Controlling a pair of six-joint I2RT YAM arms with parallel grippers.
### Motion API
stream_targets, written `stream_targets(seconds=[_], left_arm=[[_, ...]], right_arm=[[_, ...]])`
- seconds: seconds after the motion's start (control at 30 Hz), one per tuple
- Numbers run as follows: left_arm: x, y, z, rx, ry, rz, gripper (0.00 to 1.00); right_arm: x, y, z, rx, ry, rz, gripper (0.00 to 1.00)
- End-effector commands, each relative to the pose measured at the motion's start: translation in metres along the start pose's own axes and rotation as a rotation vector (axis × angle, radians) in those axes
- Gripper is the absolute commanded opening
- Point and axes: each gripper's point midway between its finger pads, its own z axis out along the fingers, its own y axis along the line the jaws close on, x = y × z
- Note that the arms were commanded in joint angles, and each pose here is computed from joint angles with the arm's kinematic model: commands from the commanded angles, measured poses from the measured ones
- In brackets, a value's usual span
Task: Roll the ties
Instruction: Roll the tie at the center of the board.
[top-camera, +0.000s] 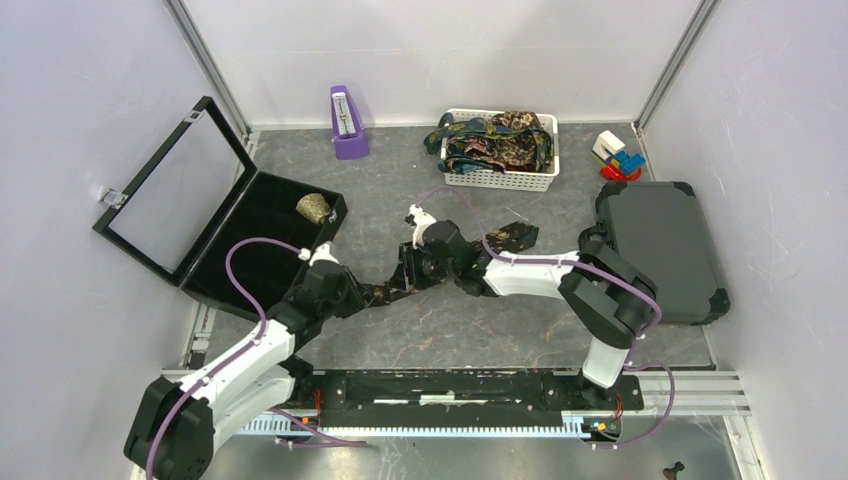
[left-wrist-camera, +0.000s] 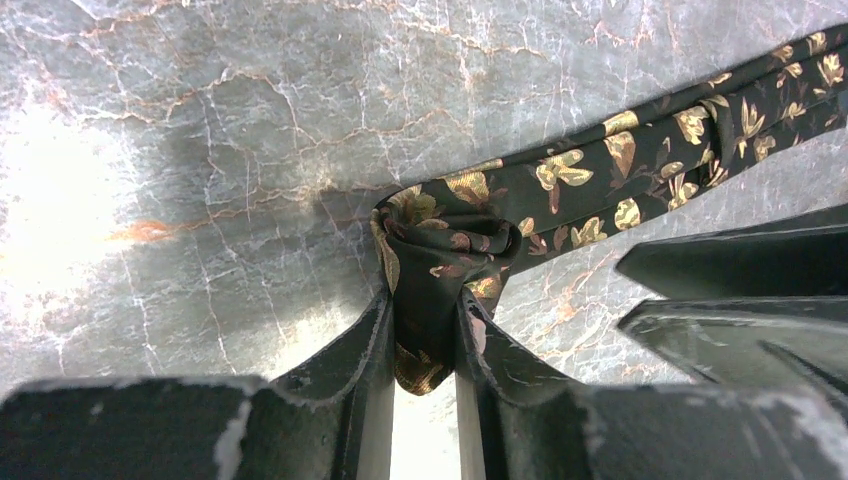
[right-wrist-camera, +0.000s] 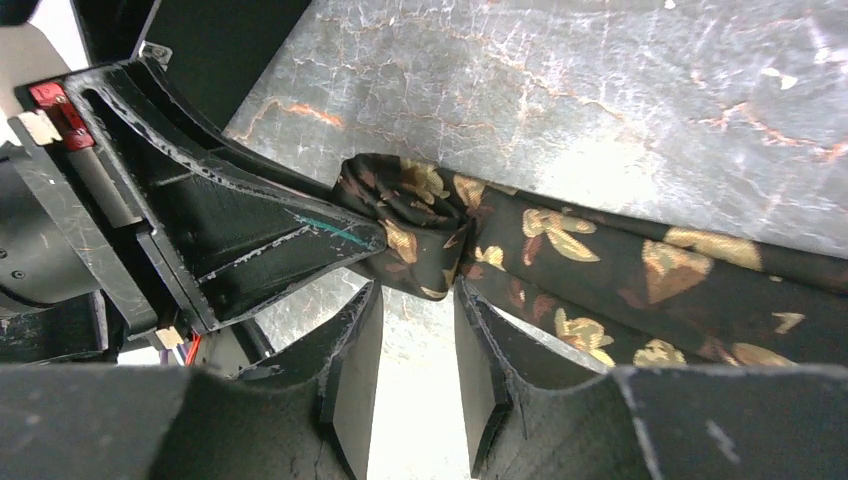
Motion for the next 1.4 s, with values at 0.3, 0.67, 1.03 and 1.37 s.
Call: stream_targets(seconds=[0.3, 0.67, 1.03, 1.37], left_arm=[[0.019, 0.000, -0.020, 0.029, 0.100, 0.041, 0.15], [0.020, 0.004, -0.018, 0.020, 0.089, 0.031, 0.14], [0.011, 0.007, -0.016, -0.014, 0.039, -0.014, 0.13], [0.013, 0.006, -0.014, -0.014, 0.054, -0.022, 0.12]], right_arm=[[-0.018, -0.070, -0.021, 0.206, -0.064, -0.040, 0.39], [-0.025, -0.112, -0.018, 0.259, -0.035, -0.011, 0.36], [0.011, -0.134, -0.049, 0.346, -0.022, 0.077, 0.33], [0.000, -0.122, -0.056, 0.315, -0.063, 0.078, 0.31]])
